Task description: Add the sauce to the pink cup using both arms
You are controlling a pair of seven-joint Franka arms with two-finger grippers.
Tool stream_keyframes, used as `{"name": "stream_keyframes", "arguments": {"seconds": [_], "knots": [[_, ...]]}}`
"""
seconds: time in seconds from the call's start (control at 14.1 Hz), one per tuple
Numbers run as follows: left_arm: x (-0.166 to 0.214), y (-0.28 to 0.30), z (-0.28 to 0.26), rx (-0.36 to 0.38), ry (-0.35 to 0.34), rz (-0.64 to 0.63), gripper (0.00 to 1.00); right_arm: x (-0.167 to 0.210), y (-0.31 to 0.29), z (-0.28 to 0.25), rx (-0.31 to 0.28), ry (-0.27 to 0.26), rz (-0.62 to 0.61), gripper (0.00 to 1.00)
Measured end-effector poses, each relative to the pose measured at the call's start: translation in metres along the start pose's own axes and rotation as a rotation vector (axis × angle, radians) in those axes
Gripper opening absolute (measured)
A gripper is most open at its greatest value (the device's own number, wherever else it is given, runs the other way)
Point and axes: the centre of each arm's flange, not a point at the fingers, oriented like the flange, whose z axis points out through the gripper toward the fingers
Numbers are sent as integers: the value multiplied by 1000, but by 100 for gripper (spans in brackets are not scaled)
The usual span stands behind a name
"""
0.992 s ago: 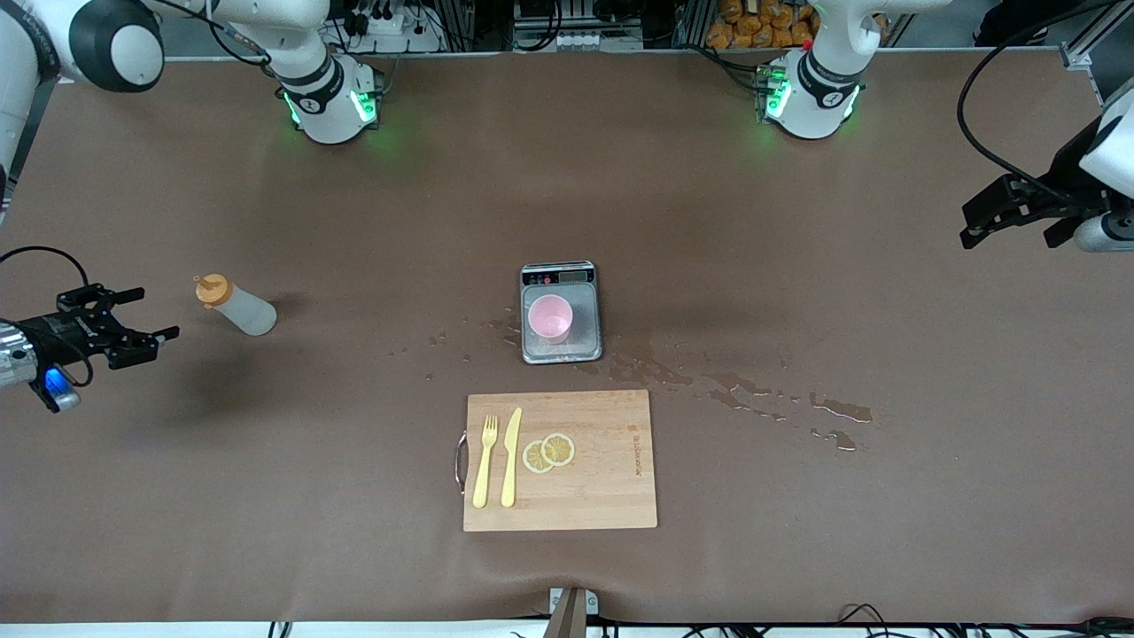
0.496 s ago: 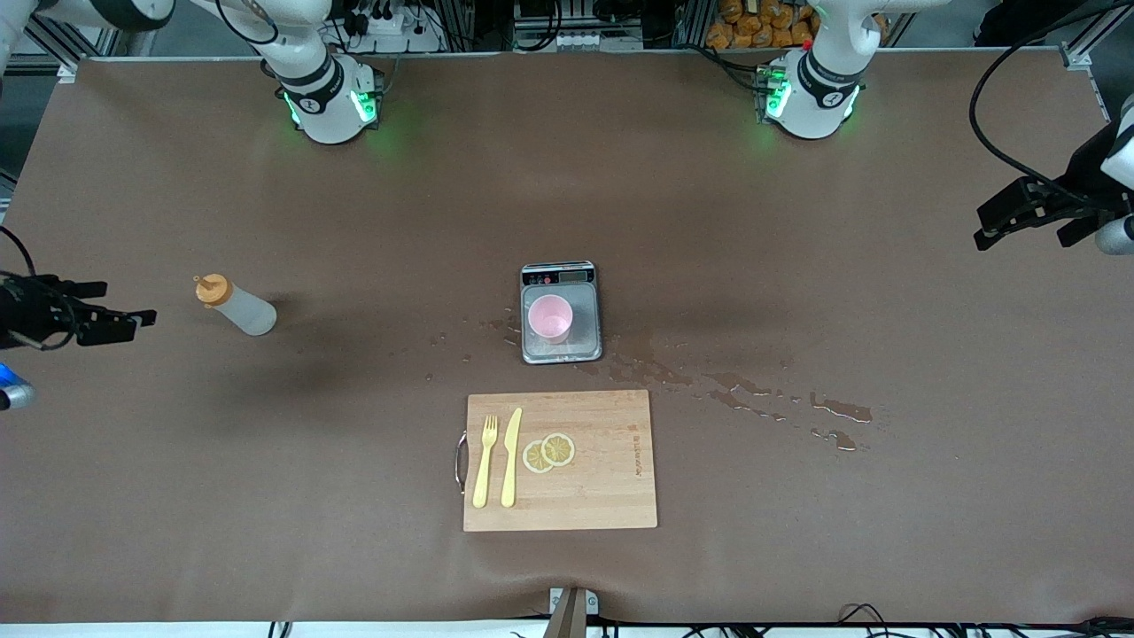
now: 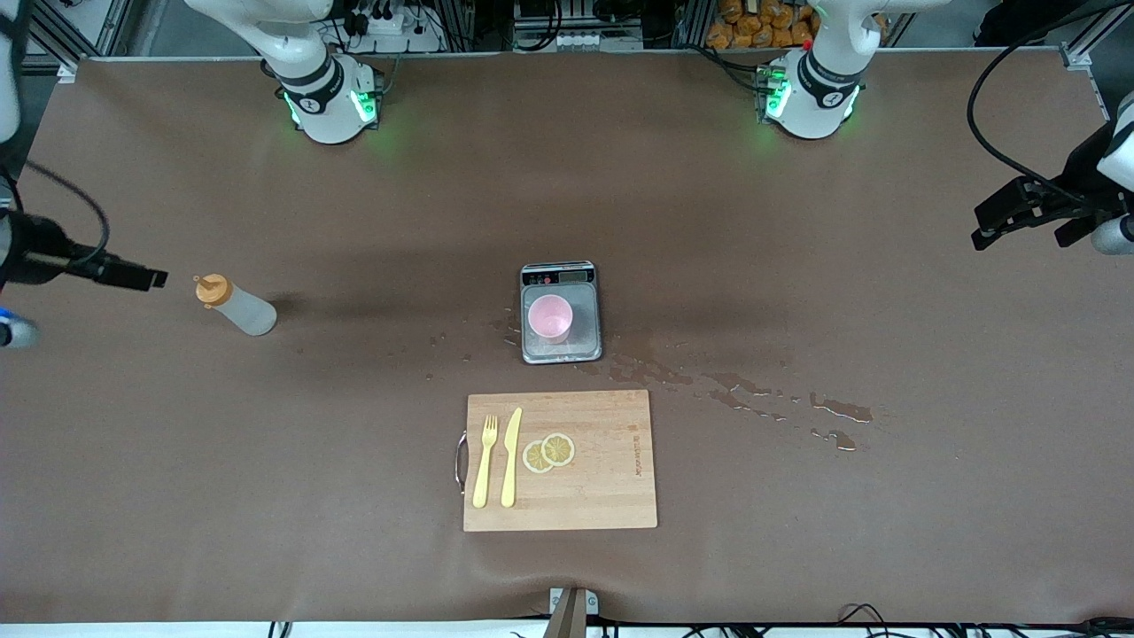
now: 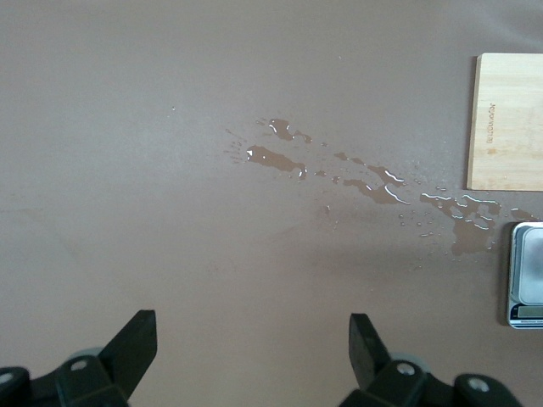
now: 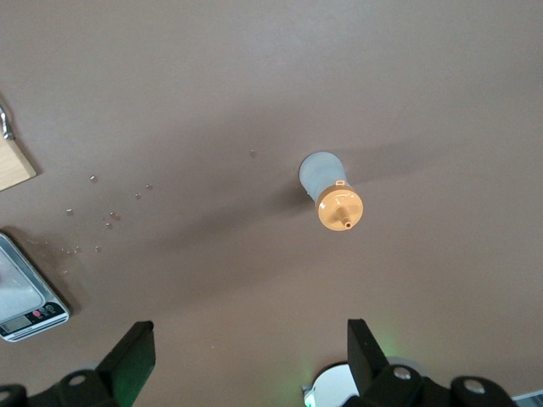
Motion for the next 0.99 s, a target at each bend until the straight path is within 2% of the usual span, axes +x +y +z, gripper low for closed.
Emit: {"name": "stream_keyframes", "arguments": {"seconds": [0.21,0.43,0.71,0.78,0.85,0.99], "knots": [[0,-1,0,0,-1,-2,100,-32,7,-20,7,58,-92,100],[0,0,1,-3,-3,-1,100,-48,12,-40,19,122,-115,100],[0,0,1,-9,-4,-2,100,-67,10,-100,51,289,-135,100],[0,0,1,-9,-4,-2,100,-73,6,-111,55,315,-147,100],[0,0,1,-9,-3,-2,100,-77,-1,-116,53,326,-160,100],[0,0,0,-9,-3,-2,100,-76,-15,-107,21,311,-186,100]]}}
